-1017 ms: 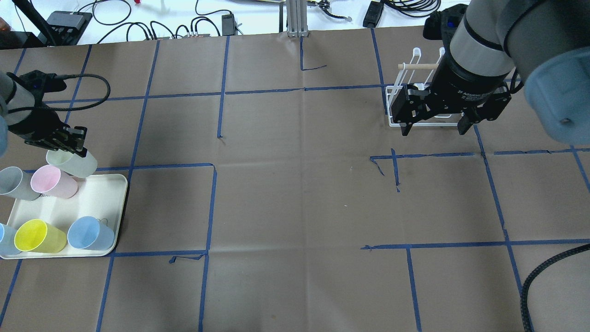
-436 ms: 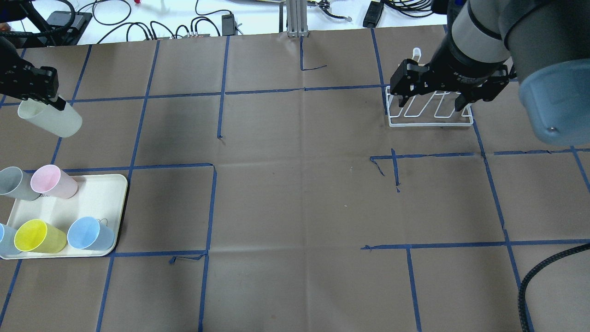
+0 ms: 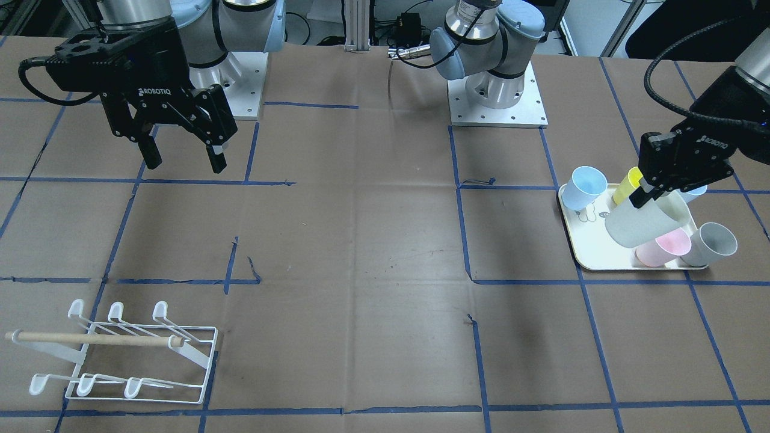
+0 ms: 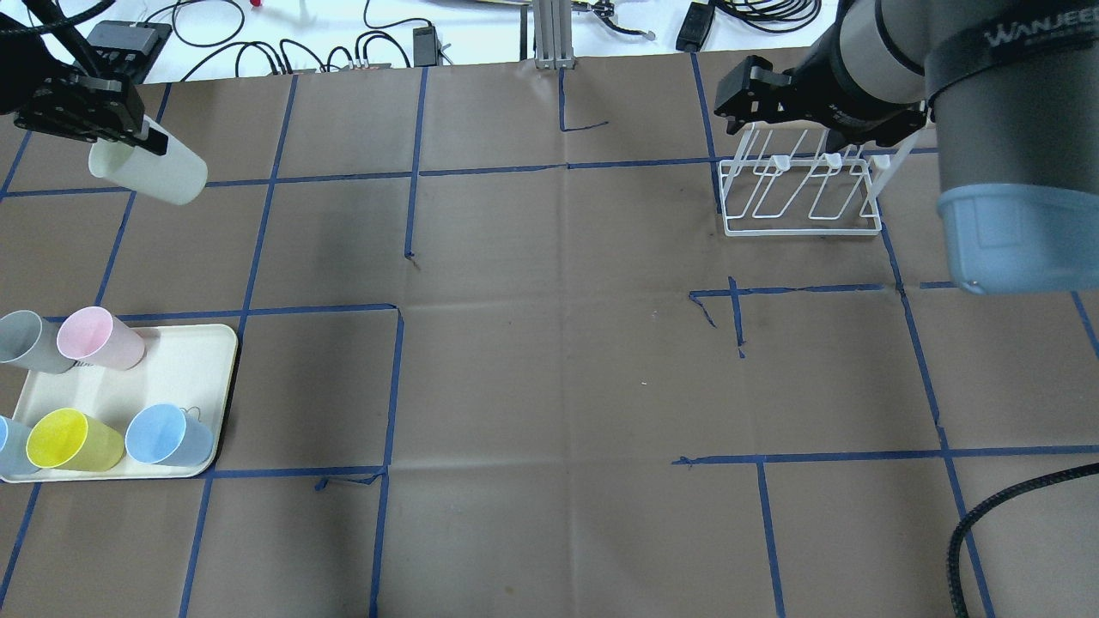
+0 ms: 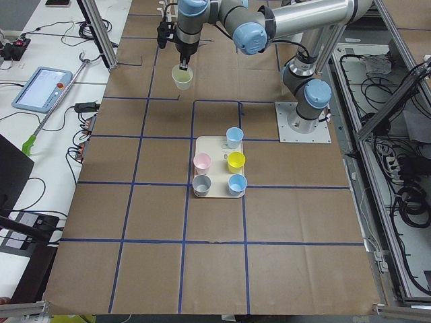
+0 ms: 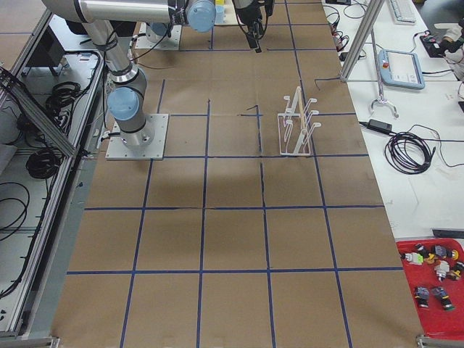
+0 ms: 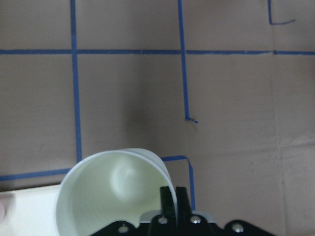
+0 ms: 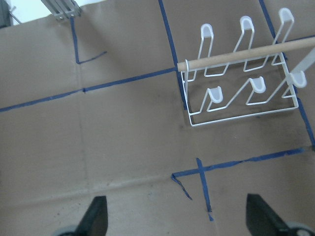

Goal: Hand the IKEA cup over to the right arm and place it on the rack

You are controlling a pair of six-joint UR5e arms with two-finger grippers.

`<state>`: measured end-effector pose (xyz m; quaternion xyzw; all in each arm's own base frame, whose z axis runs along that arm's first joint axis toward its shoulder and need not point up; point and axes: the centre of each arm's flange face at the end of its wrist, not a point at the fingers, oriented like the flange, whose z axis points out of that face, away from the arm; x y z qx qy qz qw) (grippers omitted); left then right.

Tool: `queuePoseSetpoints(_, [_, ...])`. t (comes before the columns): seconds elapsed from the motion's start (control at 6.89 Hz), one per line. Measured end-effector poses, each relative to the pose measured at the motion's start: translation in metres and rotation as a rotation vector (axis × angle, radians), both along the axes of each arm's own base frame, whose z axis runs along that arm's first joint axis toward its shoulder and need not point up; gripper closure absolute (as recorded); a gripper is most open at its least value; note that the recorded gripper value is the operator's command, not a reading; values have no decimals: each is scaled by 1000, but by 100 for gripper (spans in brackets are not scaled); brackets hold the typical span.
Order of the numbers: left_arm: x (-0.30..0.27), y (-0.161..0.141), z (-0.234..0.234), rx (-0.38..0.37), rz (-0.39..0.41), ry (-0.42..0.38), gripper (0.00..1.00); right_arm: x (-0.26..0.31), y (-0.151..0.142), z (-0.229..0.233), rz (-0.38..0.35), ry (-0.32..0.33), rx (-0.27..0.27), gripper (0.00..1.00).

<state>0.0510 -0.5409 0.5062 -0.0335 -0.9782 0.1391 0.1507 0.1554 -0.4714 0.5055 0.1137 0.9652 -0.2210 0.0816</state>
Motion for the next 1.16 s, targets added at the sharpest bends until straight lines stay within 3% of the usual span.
queuePoseSetpoints(0.29, [-27, -4, -17, -199, -71, 87, 100, 6, -1, -7, -104, -182, -59, 1])
queuePoseSetpoints(0.73, [-94, 9, -68, -486, -245, 159, 100, 17, 5, -25, -279, -449, -109, 1])
queuePoseSetpoints(1.02, [-126, 40, -109, -634, -346, 240, 100, 23, 15, -37, -390, -615, -160, 1])
queuePoseSetpoints(1.16, [-142, 60, -130, -706, -398, 285, 100, 27, 24, -47, -439, -738, -186, 1])
